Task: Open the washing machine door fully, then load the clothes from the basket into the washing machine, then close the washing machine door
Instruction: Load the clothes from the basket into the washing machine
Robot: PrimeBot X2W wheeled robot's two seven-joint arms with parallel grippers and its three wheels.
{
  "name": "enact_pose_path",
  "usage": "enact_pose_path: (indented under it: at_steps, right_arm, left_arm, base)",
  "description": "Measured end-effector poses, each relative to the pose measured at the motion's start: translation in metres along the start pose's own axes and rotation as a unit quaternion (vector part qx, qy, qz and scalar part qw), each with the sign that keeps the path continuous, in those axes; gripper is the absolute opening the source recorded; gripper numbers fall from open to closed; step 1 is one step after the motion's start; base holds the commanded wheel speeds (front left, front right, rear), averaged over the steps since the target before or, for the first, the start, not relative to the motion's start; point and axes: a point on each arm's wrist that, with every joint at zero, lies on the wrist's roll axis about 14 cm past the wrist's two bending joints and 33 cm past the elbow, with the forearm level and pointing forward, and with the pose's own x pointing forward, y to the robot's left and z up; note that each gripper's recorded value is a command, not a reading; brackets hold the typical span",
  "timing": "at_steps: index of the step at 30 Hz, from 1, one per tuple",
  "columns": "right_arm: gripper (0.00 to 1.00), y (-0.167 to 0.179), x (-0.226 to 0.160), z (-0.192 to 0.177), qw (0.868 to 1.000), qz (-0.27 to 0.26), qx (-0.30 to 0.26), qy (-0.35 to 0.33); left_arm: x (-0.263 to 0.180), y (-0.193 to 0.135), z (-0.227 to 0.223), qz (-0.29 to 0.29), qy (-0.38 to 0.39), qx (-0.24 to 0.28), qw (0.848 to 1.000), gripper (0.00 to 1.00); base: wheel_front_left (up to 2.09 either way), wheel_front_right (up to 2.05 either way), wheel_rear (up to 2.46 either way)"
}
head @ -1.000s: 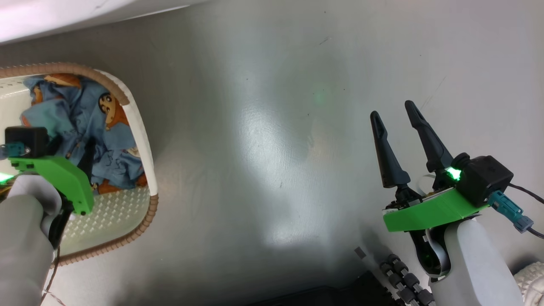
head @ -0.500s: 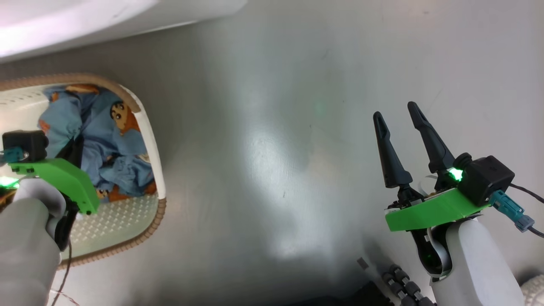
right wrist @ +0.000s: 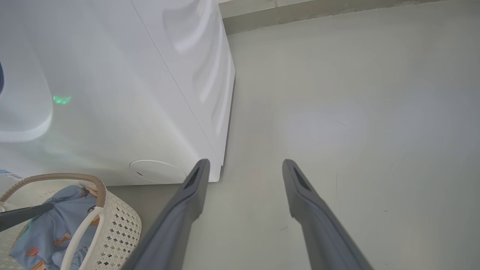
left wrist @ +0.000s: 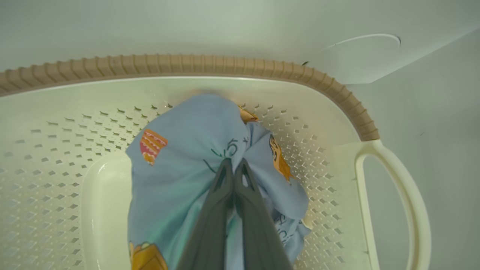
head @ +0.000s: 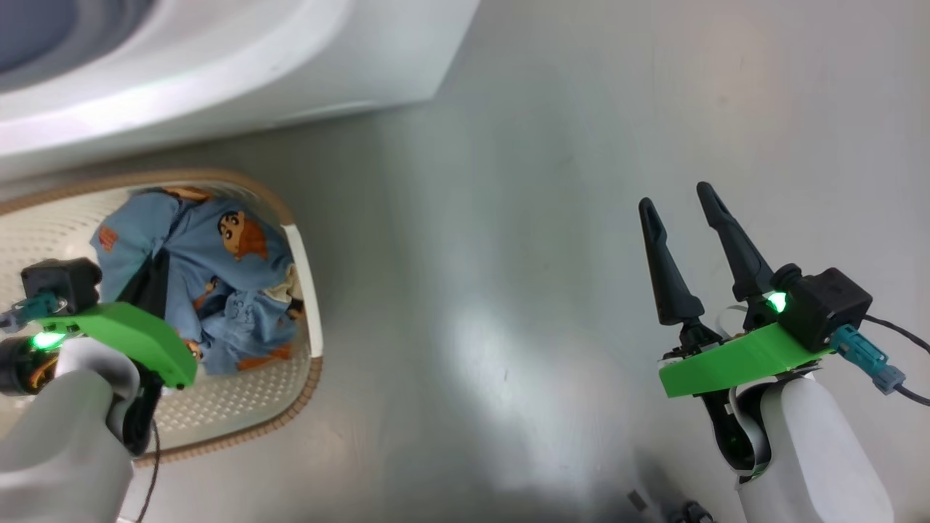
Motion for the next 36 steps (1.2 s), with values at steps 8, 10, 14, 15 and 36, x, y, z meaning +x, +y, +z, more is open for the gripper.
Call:
enact_pose_path:
  at_steps: [8, 10, 14, 15, 36]
  right_arm:
    - [1.0, 0.015, -0.006, 0.034, 0.999, 0.017, -0.003, -0.036]
    - [1.0, 0.019, -0.009, 0.042, 0.999, 0.021, -0.003, -0.044]
    - [1.0, 0.026, -0.015, 0.06, 0.998, 0.029, -0.004, -0.062]
    - [1.0, 0.028, -0.017, 0.065, 0.997, 0.031, -0.004, -0.067]
    - [1.0, 0.06, -0.07, 0.116, 0.99, 0.065, -0.008, -0.125]
  left_arm:
    - [-0.046, -0.002, 0.025, 0.019, -0.069, -0.011, 0.997, 0.0]
    - [-0.057, -0.003, 0.036, 0.023, -0.092, -0.012, 0.995, 0.0]
    - [-0.08, -0.007, 0.061, 0.029, -0.144, -0.018, 0.989, 0.0]
    - [-0.087, -0.008, 0.066, 0.03, -0.156, -0.02, 0.987, 0.0]
    - [-0.226, -0.022, 0.134, 0.074, -0.372, -0.03, 0.925, 0.0]
  base:
    - [0.0, 0.0, 0.0]
    - [0.0, 0.0, 0.0]
    - [0.0, 0.0, 0.0]
    - [0.0, 0.0, 0.0]
    - [0.0, 0.0, 0.0]
